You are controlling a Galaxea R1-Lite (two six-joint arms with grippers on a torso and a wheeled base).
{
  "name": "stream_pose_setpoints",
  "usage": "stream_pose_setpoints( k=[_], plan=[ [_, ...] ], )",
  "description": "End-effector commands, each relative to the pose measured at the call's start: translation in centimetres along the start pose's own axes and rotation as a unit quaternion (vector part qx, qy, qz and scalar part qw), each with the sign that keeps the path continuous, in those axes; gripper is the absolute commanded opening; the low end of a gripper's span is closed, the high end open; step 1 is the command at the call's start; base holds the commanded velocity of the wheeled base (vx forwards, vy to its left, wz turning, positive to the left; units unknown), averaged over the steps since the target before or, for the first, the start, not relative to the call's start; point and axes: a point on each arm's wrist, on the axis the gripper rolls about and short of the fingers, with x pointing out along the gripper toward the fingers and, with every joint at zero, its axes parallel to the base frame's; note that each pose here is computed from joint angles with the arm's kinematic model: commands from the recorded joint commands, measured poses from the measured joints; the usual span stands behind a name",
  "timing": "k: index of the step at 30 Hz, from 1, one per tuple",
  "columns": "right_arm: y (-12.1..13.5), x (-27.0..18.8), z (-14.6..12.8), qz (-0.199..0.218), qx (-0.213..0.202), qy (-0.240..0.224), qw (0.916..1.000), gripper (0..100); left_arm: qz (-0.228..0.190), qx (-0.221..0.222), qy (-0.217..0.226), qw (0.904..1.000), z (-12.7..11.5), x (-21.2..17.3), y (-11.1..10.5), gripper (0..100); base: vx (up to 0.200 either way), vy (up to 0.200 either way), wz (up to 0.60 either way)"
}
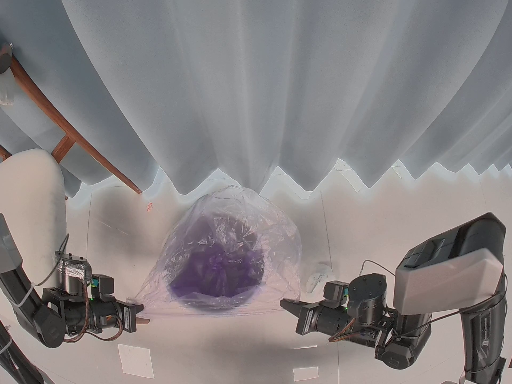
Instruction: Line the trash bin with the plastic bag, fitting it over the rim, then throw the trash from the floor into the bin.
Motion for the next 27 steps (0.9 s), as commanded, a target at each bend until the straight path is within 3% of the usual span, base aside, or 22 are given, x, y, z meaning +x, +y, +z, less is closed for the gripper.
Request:
stream_pose_setpoints(
  k=[1, 7, 13, 15, 27],
  plan=[
    [-1.0, 1.4, -2.9, -0.009, -0.003, 0.042, 0.9991, 0, 0.009, 0.0, 0.07, 0.9975, -2.9, 1.6, 0.3, 0, 0.0, 0.0, 0.0],
    [-2.0, 2.1, -4.3, -0.02, -0.001, 0.06, 0.998, 0, 0.026, 0.034, 0.101, 0.9939, -5.0, 3.0, 1.0, 0, 0.0, 0.0, 0.0],
    [-2.9, 3.5, -4.2, -0.025, 0.003, 0.044, 0.9987, 0, 0.056, 0.048, 0.03, 0.9968, -5.4, 6.4, 2.0, 0, 0.0, 0.0, 0.0],
    [-3.3, 3.7, -3.4, -0.028, 0.005, 0.028, 0.9992, 0, 0.061, 0.045, 0.04, 0.9963, -5.7, 6.7, 2.0, 0, 0.0, 0.0, 0.0],
    [-4.8, 4.1, -1.3, -0.067, 0.012, -0.028, 0.9973, 0, 0.057, 0.033, 0.006, 0.9978, -4.4, 6.2, 1.5, 0, 0.0, 0.0, 0.0]
  ],
)
